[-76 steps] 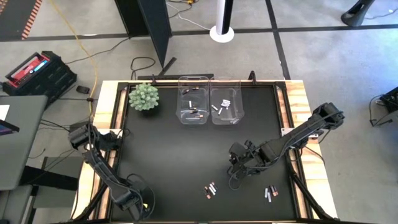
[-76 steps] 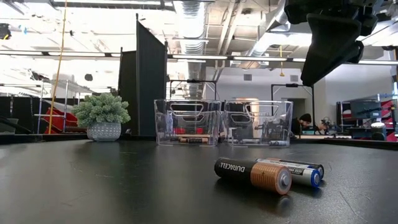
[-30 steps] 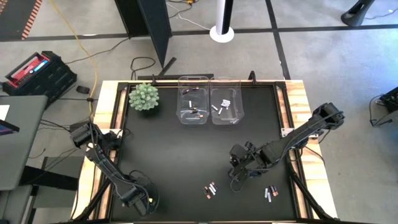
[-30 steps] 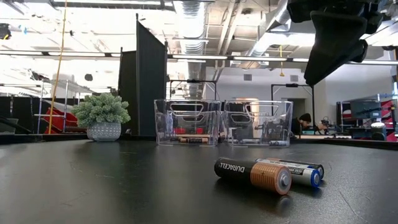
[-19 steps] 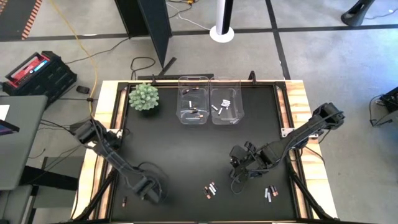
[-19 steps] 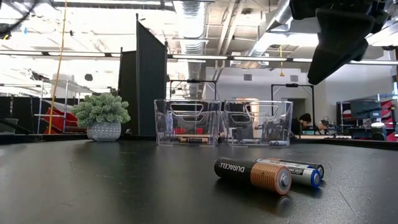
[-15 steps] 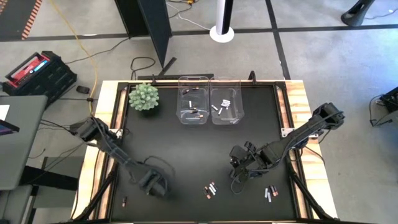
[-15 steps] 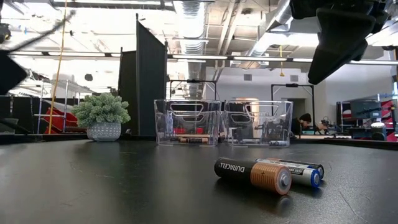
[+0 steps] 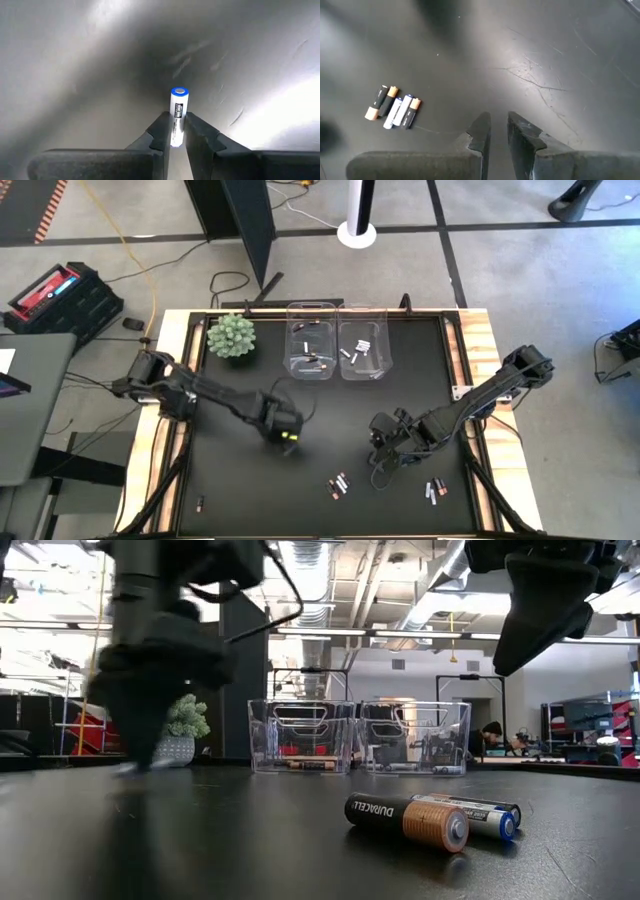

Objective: Sort batteries
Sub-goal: Put the white battery into the right transparent bin

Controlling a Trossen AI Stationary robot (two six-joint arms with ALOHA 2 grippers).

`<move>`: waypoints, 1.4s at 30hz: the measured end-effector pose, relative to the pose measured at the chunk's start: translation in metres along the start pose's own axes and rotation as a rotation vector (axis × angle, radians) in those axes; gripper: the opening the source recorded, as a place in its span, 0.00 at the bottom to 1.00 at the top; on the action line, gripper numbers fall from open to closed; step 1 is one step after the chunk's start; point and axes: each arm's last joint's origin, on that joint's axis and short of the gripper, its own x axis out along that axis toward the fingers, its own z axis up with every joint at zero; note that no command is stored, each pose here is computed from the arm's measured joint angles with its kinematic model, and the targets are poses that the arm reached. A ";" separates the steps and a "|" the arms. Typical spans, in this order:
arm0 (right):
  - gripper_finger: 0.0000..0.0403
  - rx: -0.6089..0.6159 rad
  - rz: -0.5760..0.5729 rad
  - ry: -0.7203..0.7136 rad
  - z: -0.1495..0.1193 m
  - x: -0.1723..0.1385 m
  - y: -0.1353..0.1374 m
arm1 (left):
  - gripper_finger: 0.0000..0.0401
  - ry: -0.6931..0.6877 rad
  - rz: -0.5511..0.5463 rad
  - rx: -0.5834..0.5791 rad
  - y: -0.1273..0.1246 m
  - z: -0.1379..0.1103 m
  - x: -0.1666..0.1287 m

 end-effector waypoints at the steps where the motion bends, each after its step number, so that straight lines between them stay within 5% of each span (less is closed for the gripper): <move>1: 0.20 0.011 0.000 0.000 0.000 0.000 0.000 | 0.10 -0.012 -0.014 0.028 0.003 0.008 -0.004; 10: 0.20 0.126 -0.007 -0.003 0.003 0.002 -0.002 | 0.10 -0.174 -0.125 0.232 0.018 0.082 -0.048; 19: 0.20 0.194 -0.013 -0.007 0.007 0.003 -0.004 | 0.10 -0.556 -0.243 0.335 0.034 0.155 -0.103; 29: 0.20 0.252 -0.041 -0.020 0.019 0.009 -0.012 | 0.10 -0.848 -0.268 0.196 0.088 0.212 -0.126; 34: 0.20 0.272 -0.056 -0.026 0.026 0.012 -0.017 | 0.10 -0.819 -0.316 0.190 0.094 0.244 -0.114; 42: 0.20 0.282 -0.072 -0.032 0.032 0.015 -0.022 | 0.10 -0.725 -0.222 0.320 0.077 0.308 -0.081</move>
